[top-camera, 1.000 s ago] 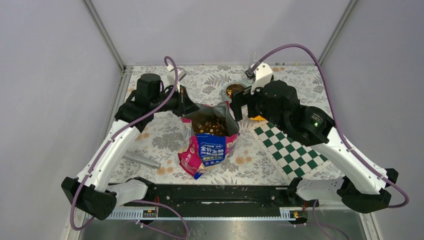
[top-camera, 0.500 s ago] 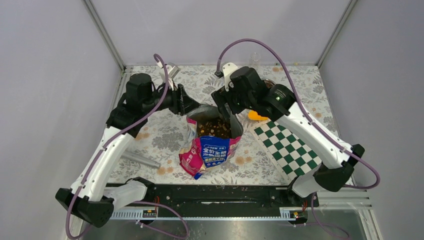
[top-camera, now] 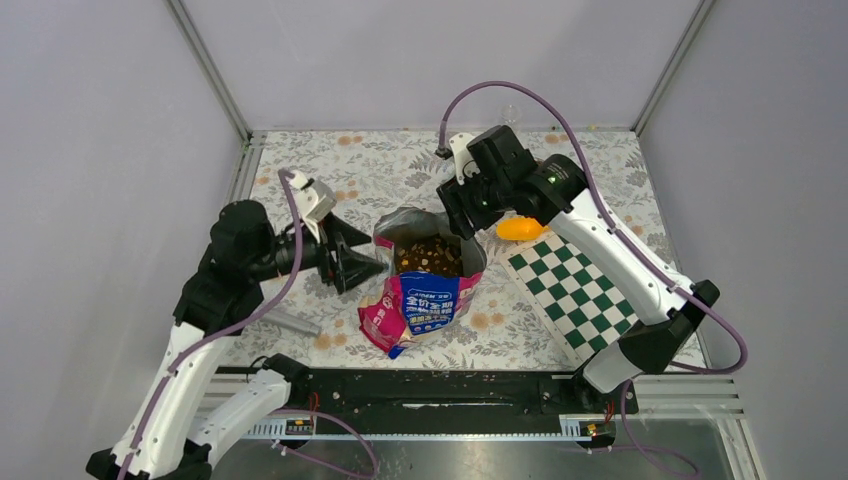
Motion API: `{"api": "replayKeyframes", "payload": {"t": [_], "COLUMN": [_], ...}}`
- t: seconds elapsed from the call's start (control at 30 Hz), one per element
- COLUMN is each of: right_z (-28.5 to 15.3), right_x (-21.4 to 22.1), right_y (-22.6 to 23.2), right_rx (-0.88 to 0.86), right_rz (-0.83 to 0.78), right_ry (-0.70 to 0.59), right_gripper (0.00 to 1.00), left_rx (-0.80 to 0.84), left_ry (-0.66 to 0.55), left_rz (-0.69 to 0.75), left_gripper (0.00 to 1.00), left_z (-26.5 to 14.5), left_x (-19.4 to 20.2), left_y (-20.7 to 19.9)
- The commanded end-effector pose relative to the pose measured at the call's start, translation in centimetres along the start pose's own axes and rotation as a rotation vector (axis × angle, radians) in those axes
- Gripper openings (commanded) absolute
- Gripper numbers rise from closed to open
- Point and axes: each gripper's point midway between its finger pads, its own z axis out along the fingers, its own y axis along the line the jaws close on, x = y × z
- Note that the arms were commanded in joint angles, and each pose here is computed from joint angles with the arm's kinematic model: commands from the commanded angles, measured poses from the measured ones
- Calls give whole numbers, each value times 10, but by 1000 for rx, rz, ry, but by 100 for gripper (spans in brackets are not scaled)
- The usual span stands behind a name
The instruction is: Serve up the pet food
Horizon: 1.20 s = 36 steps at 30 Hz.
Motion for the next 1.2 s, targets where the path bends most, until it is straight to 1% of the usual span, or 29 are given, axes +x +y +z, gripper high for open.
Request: {"api": "replayKeyframes", "payload": {"t": [0.0, 0.17, 0.27, 0.33, 0.4, 0.53, 0.57, 0.67, 0.7, 0.77, 0.87, 0.9, 0.93, 1.0, 1.17], "right_z": [2, 5, 4, 2, 0, -1, -1, -1, -2, -2, -1, -2, -3, -7, -32], "right_x": [-6, -17, -22, -24, -26, -29, -30, -32, -32, -33, -32, -32, -32, -34, -47], "right_y": [-1, -1, -5, -8, -11, -12, -13, -15, -16, -17, -18, -18, -19, -22, -26], "right_rx": [-9, 10, 44, 65, 94, 114, 123, 141, 145, 153, 159, 161, 165, 177, 185], "right_rz": [47, 131, 183, 217, 258, 330, 344, 382, 390, 402, 411, 414, 417, 421, 438], "right_ry": [9, -32, -51, -58, -73, -82, -84, -93, -96, -101, -98, -100, -103, -119, -182], "right_gripper": [57, 36, 23, 14, 8, 0, 0, 0, 0, 0, 0, 0, 0, 0, 0], "left_rx": [134, 87, -91, -133, -142, -132, -146, -252, -288, -334, -355, -359, -362, -372, -440], "left_ry": [-5, -47, -91, -100, -104, -106, -103, -113, -121, -142, -176, -180, -183, -188, -209], "left_rz": [4, -38, -72, -68, -55, -37, -32, -11, -4, 10, 24, 32, 42, 56, 129], "left_gripper": [72, 72, 67, 66, 66, 67, 67, 67, 65, 60, 43, 30, 19, 0, 0], "left_z": [3, 18, 29, 32, 34, 46, 50, 56, 56, 55, 51, 49, 48, 44, 22], "left_x": [17, 31, 31, 33, 34, 39, 42, 46, 46, 42, 36, 35, 34, 32, 17], "left_y": [-25, -25, -1, 3, 2, -7, -7, 6, 10, 16, 20, 21, 21, 23, 31]}}
